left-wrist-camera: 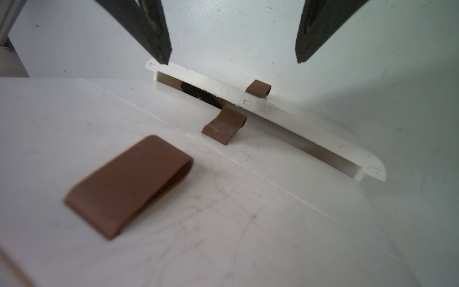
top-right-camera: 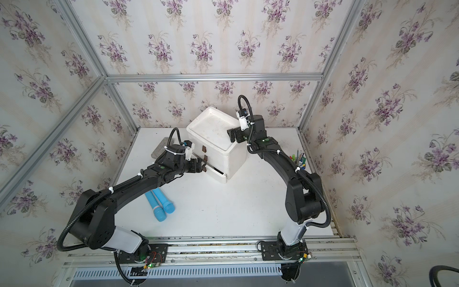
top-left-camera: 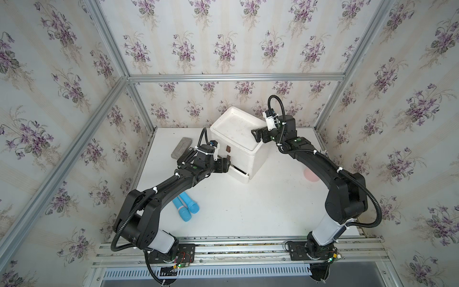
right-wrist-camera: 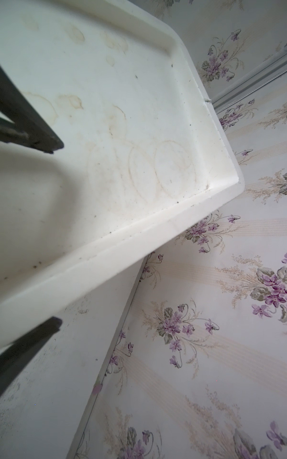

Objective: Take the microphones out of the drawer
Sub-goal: Open the drawer in the storage box.

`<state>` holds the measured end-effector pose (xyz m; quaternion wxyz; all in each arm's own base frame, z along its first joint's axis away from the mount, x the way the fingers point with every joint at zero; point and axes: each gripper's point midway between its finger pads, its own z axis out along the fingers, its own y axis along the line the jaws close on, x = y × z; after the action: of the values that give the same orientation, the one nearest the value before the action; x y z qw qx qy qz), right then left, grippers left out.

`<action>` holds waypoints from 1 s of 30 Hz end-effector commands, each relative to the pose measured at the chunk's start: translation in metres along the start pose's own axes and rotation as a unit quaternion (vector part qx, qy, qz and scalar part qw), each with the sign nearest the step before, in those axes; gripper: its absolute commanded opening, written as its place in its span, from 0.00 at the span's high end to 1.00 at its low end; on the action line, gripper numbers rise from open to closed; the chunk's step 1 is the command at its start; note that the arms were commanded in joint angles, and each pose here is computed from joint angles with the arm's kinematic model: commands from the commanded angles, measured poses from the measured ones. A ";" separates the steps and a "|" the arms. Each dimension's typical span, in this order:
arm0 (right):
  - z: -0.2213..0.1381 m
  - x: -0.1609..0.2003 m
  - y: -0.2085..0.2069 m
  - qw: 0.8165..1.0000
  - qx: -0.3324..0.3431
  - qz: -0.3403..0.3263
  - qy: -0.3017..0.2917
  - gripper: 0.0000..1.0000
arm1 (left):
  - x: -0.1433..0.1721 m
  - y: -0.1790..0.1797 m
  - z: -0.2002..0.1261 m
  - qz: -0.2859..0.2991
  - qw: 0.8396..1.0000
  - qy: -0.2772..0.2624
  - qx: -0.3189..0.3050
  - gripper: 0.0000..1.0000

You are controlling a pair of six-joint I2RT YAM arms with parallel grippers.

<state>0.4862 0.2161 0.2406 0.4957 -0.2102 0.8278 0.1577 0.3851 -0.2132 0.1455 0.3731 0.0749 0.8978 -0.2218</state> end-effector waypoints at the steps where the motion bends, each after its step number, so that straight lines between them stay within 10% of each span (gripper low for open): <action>1: -0.002 0.088 0.012 0.986 -0.026 -0.029 0.161 0.00 | -0.019 -0.001 0.008 0.036 0.998 -0.045 0.003 0.23; 30: -0.002 0.090 0.012 0.985 -0.024 -0.033 0.165 0.00 | -0.019 -0.005 0.048 0.063 0.995 -0.067 0.035 0.67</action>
<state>0.4867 0.2143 0.2411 0.4980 -0.2074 0.8287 0.1493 0.4201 -0.2335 0.1197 0.4209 0.1176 0.8704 -0.2267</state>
